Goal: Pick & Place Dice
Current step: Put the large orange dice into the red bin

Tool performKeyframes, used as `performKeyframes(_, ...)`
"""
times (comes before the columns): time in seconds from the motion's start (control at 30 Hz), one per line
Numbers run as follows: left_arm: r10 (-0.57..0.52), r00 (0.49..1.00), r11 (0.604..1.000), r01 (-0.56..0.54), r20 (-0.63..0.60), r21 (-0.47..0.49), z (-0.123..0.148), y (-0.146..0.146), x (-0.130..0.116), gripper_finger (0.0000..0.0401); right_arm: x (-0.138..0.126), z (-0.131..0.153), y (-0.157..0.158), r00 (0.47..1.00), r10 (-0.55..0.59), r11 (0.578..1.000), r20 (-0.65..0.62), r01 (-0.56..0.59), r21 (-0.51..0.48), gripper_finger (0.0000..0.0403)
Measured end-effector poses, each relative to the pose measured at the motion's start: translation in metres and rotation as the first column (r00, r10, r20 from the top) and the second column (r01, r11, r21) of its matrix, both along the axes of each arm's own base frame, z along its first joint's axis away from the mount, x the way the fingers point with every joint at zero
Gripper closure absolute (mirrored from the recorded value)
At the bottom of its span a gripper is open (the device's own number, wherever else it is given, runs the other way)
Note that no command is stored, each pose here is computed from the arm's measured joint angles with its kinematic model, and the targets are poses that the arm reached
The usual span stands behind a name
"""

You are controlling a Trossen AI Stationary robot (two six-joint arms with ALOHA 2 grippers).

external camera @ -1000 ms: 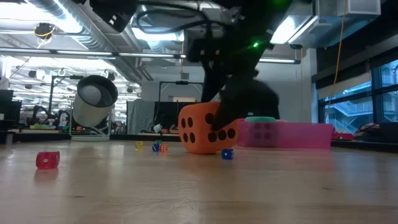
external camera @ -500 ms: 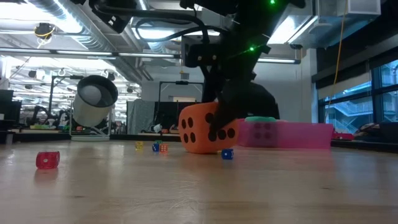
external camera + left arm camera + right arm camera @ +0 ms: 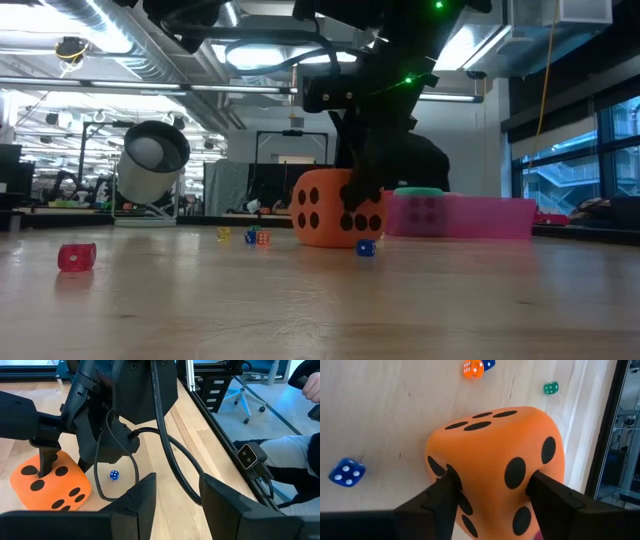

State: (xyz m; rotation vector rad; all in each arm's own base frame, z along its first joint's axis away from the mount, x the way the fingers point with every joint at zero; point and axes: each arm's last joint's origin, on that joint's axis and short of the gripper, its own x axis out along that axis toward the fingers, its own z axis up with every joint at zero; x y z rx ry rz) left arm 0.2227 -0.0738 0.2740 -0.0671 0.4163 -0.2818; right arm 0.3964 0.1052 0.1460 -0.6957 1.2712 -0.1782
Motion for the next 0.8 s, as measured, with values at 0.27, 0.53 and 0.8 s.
performKeyframes(0.27,0.0,1.0,1.0,0.0,0.0,0.0,0.0,0.0,0.0,0.0258,0.0,0.001,0.0,1.0,0.0,1.0,0.002,0.0,-0.002,0.0199)
performKeyframes(0.53,0.0,1.0,1.0,0.0,0.0,0.0,0.0,0.0,0.0,0.0258,-0.002,0.01,0.001,1.0,0.004,1.0,0.028,-0.004,0.002,0.0204)
performKeyframes(0.8,0.0,1.0,1.0,0.0,0.001,0.0,0.0,0.0,0.0,0.0258,-0.005,0.018,0.001,0.999,0.011,1.0,0.034,-0.011,0.001,0.0237)
